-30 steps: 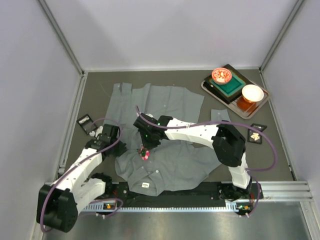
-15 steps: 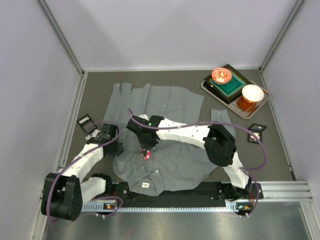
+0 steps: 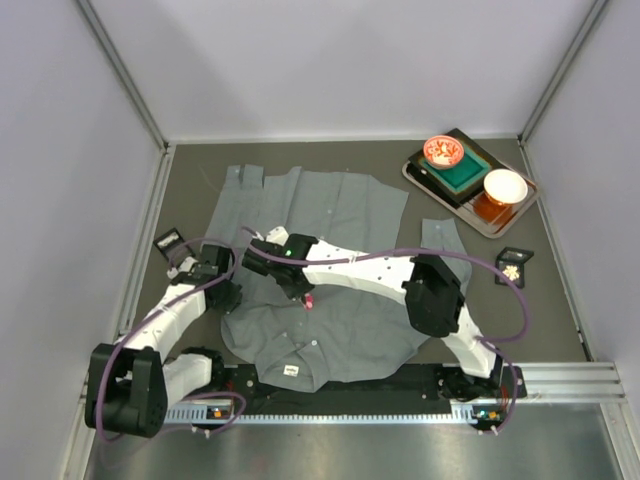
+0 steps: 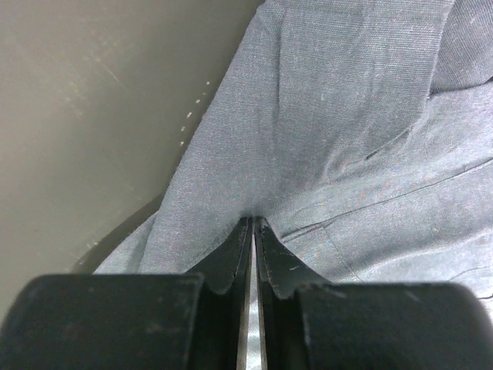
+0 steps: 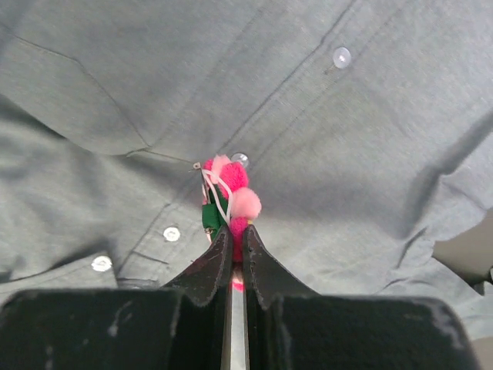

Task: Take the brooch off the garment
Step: Remove the brooch from the clothes.

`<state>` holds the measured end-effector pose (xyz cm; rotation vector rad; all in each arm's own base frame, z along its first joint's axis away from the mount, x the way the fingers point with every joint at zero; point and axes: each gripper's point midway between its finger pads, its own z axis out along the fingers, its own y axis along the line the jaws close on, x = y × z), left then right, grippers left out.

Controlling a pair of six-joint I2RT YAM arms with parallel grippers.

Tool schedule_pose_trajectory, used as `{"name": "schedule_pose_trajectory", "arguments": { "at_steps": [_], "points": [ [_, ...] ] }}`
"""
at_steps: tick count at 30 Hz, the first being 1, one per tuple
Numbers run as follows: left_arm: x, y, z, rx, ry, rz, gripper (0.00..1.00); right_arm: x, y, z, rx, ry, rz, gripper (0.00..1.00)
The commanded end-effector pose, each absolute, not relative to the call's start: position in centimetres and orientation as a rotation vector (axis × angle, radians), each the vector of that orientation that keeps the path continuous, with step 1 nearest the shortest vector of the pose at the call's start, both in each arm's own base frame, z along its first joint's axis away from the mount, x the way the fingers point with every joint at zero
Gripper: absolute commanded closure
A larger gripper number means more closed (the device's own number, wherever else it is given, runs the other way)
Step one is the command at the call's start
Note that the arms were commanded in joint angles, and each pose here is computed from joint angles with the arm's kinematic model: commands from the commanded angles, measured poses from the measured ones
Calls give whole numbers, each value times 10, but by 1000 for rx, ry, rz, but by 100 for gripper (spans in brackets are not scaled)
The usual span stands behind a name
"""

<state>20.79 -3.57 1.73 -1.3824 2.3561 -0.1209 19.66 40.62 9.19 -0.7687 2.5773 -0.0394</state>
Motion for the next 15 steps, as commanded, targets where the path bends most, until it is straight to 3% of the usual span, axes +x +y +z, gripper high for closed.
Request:
{"name": "schedule_pose_trajectory", "arguments": {
  "at_steps": [1, 3, 4, 8, 11, 12, 15],
  "points": [
    [206, -22, 27, -1315, 2378, -22, 89, 198, 387, 132, -750, 2503, -37, 100],
    [215, -29, 36, -1228, 2397, -90, 87, 195, 384, 134, -794, 2492, 18, 100],
    [221, -34, 43, -1189, 2390, -139, 86, 196, 394, 158, -765, 2441, 171, 100],
    [237, -60, 80, -920, 2461, -329, 78, 201, 384, 164, -765, 2402, 571, 100],
    [242, -71, 111, -766, 2414, -441, 62, 190, 370, 170, -877, 2339, 823, 100],
    [242, -83, 123, -696, 2400, -540, 51, 193, 371, 177, -951, 2259, 929, 100],
    [241, -115, 168, -477, 2290, -805, 41, 188, 354, 173, -1104, 2179, 1047, 100]
  ]
}}
